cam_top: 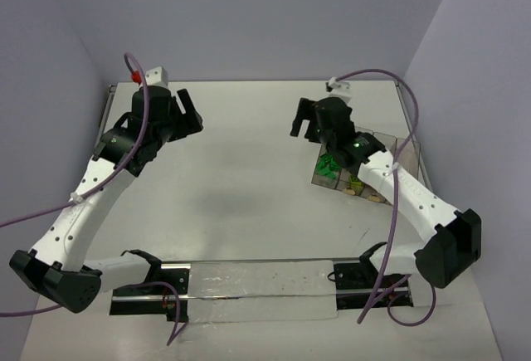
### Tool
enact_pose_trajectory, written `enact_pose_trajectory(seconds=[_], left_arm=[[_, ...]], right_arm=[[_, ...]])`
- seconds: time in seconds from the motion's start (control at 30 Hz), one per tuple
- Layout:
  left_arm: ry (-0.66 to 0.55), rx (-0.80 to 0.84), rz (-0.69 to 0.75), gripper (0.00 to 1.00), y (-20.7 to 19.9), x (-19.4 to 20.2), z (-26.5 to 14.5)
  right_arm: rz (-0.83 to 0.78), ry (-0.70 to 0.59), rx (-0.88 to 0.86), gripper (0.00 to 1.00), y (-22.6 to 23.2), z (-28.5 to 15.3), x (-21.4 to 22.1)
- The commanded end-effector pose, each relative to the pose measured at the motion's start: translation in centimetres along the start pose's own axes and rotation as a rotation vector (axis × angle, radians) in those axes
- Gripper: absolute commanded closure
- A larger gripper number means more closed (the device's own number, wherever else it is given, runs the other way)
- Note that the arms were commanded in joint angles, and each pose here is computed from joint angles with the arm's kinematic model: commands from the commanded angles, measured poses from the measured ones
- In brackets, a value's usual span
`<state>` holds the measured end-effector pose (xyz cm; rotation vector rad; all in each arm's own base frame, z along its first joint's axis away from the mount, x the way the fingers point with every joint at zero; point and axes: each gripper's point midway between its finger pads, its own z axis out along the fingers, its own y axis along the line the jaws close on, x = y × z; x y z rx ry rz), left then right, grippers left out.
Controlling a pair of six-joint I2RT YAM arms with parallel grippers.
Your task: Sort the legos into containers by color
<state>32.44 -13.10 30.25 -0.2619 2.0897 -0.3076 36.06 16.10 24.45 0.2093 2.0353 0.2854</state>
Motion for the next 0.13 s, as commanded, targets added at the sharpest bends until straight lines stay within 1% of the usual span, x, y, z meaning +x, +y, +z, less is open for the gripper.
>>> enact_pose_trajectory(seconds=[0.0,0.1], left_arm=[[-0.081,0.025,0.003,0.2,-0.6,-3.5,-2.3],[-0.085,0.024,-0.001,0.2,-0.7,-3.8,-2.4]], right_arm=[[-0.043,0.026,-0.059,0.0,3.5,-0.8,1.4],[-0.048,0.072,-0.07,0.0,4.1,-0.5,3.1]])
